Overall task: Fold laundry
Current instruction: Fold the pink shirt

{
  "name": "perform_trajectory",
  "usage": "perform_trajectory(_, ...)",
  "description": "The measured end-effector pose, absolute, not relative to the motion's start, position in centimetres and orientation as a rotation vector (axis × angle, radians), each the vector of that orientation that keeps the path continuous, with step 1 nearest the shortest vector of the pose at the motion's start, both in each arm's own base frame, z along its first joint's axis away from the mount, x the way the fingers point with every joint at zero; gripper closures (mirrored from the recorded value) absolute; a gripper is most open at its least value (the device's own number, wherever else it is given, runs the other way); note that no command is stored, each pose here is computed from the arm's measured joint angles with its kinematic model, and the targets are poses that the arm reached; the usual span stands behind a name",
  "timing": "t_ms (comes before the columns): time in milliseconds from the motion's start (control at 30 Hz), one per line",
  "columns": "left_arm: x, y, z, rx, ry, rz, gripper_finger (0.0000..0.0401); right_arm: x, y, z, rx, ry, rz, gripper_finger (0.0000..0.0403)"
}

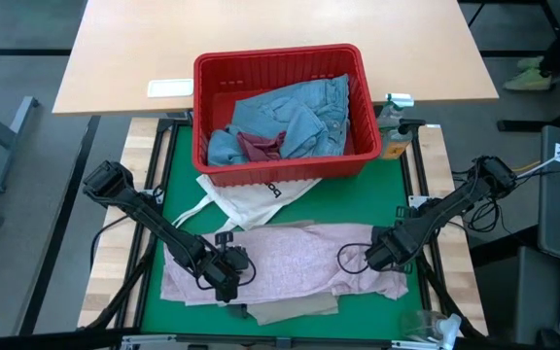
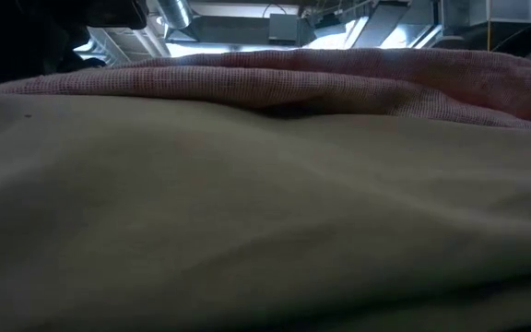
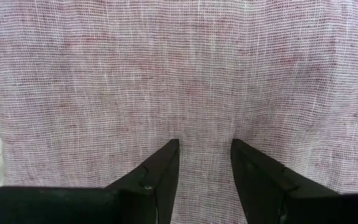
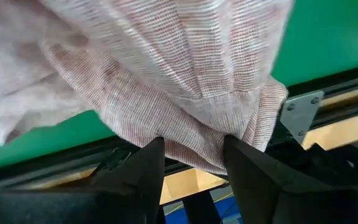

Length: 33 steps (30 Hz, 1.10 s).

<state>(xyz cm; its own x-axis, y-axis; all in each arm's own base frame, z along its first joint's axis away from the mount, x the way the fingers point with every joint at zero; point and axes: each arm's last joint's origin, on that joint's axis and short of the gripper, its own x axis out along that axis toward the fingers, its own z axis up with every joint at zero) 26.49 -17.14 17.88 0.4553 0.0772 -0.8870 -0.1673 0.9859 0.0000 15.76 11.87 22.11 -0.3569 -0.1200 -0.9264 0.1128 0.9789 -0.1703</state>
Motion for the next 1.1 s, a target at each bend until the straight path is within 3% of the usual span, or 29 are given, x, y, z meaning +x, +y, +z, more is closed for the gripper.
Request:
perform_trajectory(167,26.5,-17.1,17.9,-0.084,1.089,0.146,0.0261,16.0,12.2,22.0,-0.044,1.932,-0.044,0.0236)
perform_trajectory(567,26.5,-17.1,17.9,-0.084,1.088,0.146,0.0261,15.6,11.7,22.2,-0.136,1.941,-0.118,0.0236)
perform_trajectory(767,26.5,-17.1,17.9,-0.082,1.086,0.149,0.0261,15.5,11.9,22.3,-0.064,1.987,-0.077,0.0236)
perform_trajectory(1100,26.6,-17.0,17.9,-0.058,1.055,0.185,0.0261,18.1,13.9,23.8,0.058,1.752,0.134,0.0236)
